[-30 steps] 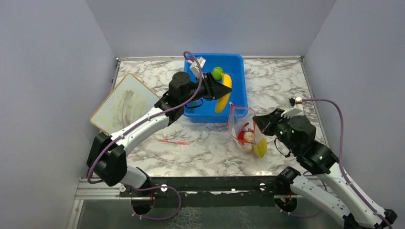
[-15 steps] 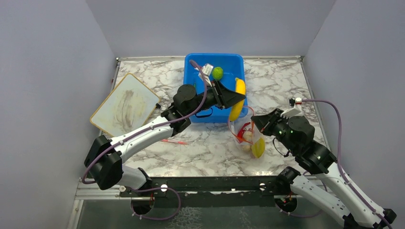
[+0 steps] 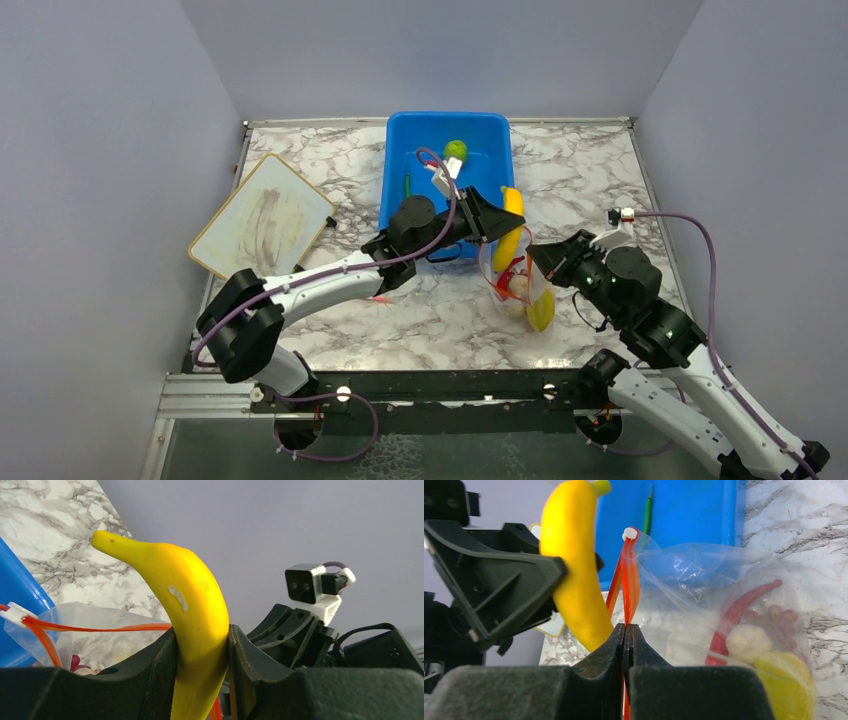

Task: Place the food in the zip-top bag and seal the zipper
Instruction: Place the fake fruit in the zipper food storage bag.

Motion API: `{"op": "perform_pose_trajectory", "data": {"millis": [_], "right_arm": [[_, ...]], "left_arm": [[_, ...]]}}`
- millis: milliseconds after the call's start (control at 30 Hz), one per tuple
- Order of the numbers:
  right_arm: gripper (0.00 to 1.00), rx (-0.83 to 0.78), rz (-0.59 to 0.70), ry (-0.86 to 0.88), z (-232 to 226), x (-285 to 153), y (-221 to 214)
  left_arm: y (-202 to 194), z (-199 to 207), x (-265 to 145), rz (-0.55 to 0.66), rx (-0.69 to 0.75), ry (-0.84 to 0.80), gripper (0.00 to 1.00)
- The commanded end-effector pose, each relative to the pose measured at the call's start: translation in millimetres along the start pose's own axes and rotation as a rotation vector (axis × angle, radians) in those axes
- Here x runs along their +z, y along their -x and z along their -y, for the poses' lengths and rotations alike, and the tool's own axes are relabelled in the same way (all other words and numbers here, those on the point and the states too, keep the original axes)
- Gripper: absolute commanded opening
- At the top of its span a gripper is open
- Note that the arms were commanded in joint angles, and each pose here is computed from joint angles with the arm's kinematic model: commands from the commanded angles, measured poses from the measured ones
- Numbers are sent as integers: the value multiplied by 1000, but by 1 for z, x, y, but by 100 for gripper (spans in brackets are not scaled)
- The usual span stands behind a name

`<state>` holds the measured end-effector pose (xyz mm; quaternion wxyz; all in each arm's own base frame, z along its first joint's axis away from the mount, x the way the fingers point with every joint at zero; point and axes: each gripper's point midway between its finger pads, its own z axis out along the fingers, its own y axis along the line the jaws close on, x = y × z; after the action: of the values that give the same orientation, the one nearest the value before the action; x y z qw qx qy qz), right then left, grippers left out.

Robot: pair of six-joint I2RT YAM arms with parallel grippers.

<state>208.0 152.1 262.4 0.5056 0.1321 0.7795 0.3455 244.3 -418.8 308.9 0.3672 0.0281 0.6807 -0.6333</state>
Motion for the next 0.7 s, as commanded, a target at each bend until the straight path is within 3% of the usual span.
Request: {"op": "perform_pose_trajectory", "data": {"millis": [0, 300, 500, 667], "right_arm": [[1, 20, 12, 49, -10, -3, 3], [1, 6, 20, 50, -9, -3, 4], [1, -193, 4, 151, -19, -13, 3], [1, -195, -37, 111, -1, -17, -12]], "left_arm": [[-4, 5, 11, 40, -5, -19, 15], [-32, -18, 15, 8, 2, 40, 19], [-39, -21, 10, -4, 46, 62, 16], [-55, -37, 7, -27, 42, 124, 15]]}}
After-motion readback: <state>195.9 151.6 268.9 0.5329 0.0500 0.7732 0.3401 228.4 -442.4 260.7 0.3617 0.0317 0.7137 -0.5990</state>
